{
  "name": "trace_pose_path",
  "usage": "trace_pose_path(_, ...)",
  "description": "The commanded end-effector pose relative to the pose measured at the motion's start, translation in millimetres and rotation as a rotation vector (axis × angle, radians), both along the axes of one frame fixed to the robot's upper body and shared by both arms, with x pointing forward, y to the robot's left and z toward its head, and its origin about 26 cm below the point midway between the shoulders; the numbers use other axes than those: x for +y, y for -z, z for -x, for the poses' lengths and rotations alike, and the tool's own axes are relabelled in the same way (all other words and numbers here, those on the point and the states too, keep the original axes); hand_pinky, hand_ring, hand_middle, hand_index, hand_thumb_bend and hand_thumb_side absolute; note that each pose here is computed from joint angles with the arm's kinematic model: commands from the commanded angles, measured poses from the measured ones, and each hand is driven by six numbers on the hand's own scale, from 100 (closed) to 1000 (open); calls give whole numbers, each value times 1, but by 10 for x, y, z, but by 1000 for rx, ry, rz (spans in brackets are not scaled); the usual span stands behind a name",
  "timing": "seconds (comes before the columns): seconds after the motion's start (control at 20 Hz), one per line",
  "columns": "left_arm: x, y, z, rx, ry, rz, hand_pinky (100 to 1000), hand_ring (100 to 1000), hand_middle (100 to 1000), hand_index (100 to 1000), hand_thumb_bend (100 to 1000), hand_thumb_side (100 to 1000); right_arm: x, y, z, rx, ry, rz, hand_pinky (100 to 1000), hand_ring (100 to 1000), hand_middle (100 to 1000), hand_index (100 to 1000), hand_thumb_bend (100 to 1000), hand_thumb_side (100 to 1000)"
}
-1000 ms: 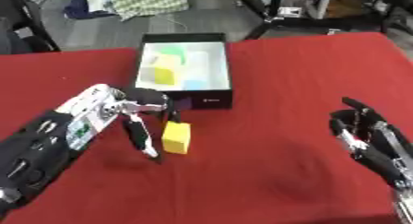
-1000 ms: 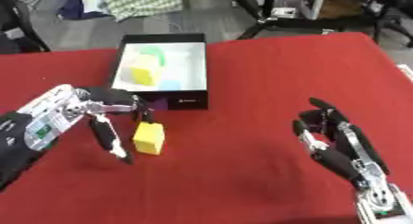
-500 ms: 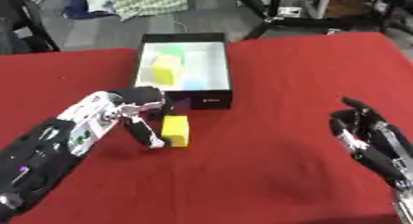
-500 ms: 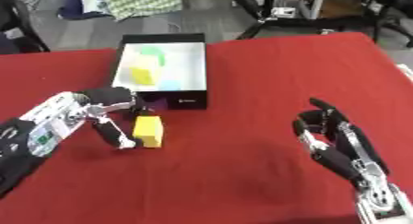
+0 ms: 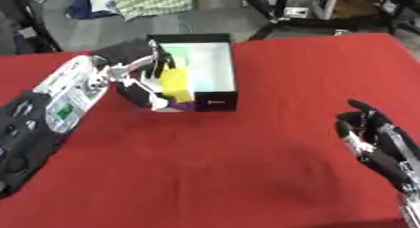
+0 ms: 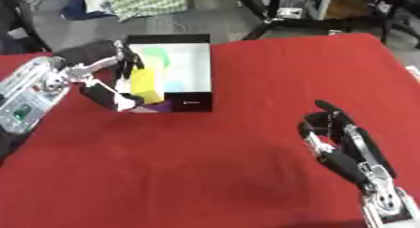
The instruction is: Pick up objects on the table and place them in the box.
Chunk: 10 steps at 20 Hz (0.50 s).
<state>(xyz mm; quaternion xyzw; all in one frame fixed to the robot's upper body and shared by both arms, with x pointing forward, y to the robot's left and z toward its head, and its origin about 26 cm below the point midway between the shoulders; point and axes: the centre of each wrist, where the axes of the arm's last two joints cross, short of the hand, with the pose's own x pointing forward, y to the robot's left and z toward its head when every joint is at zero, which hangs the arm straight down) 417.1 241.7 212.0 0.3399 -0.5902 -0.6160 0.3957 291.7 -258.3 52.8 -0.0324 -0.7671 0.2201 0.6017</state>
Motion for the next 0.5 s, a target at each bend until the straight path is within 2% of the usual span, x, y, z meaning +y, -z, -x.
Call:
trace_pose_path(0.05,68,-5,-240,-8,-95,1,616,491,477,623,411,312,-28,-55,-11,-16,0,8,778,768,701,938,283,510)
trace_pose_path(0.2,59,268,-475,57,-159,-9,649,521,512,658,458,337,-19,-50,-10,-13,-4,5,777,768,701,938,280,513)
trace_pose_path(0.25,48,371,-528,76,-172,-3,669,544,532,674,504,363,-16,-49,-9,-12,-5,4,777,768,701,938,279,513)
trace_pose_path(0.3,24,471,-569,87,-182,6,686,571,552,693,578,402,-11,-48,-10,-11,-8,4,777,768,701,938,279,513)
trace_pose_path(0.35,-5,556,-597,89,-190,16,716,621,598,741,732,465,-5,-48,-11,-11,-10,3,777,768,701,938,278,514)
trace_pose_path(0.4,-43,626,-617,78,-196,25,737,660,633,778,844,501,1,-49,-12,-12,-13,1,777,768,701,938,278,513)
trace_pose_path(0.45,-74,673,-629,60,-201,29,779,736,713,833,983,522,6,-48,-12,-11,-15,0,777,768,701,938,278,514)
trace_pose_path(0.5,-116,697,-637,27,-206,35,803,773,754,857,1000,547,10,-47,-12,-11,-16,-1,777,768,701,938,278,513)
